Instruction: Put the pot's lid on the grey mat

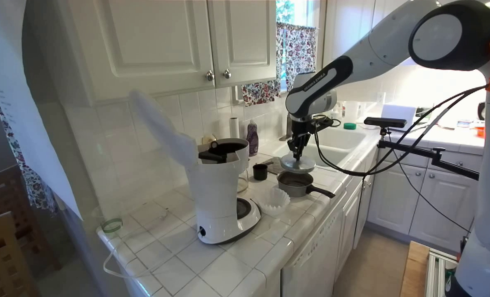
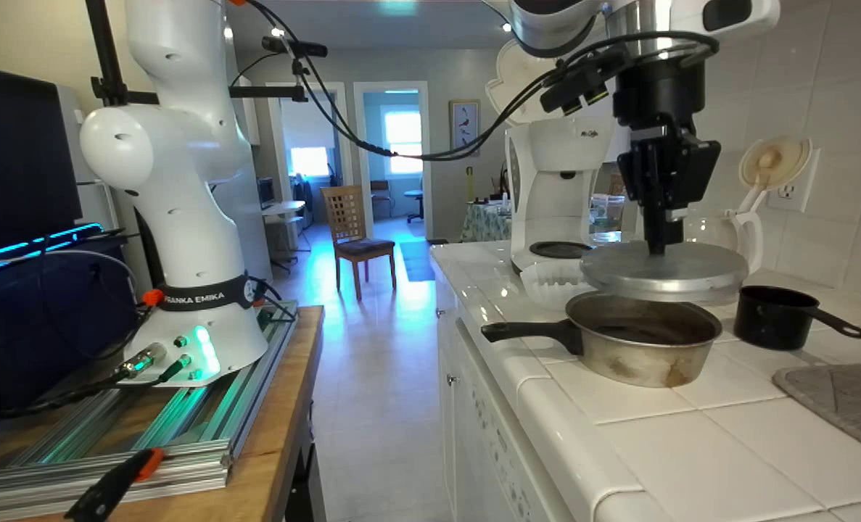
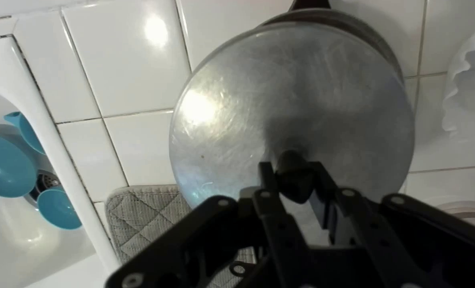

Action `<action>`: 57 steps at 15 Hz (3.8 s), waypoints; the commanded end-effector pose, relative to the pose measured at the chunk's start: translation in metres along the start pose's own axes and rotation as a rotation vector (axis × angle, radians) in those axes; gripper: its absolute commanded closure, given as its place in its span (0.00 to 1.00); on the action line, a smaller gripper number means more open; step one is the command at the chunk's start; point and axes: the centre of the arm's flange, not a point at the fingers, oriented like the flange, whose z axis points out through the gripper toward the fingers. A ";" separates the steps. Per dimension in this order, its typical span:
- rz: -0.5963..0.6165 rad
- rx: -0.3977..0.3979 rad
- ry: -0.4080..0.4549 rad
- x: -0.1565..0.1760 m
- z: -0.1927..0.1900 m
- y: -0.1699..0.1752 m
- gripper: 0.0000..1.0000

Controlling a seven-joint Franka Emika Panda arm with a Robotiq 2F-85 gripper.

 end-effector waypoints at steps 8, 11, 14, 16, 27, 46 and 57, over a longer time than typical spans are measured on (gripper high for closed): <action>0.116 -0.017 -0.015 -0.001 -0.031 0.078 0.94; 0.139 -0.030 -0.005 0.004 -0.039 0.096 0.94; 0.142 -0.045 0.012 -0.006 -0.040 0.093 0.94; 0.145 -0.047 0.013 -0.006 -0.040 0.095 0.75; 0.230 -0.076 0.045 -0.012 -0.047 0.127 0.94; 0.047 -0.017 0.136 0.084 -0.026 0.168 0.94; 0.039 -0.018 0.118 0.072 -0.013 0.152 0.75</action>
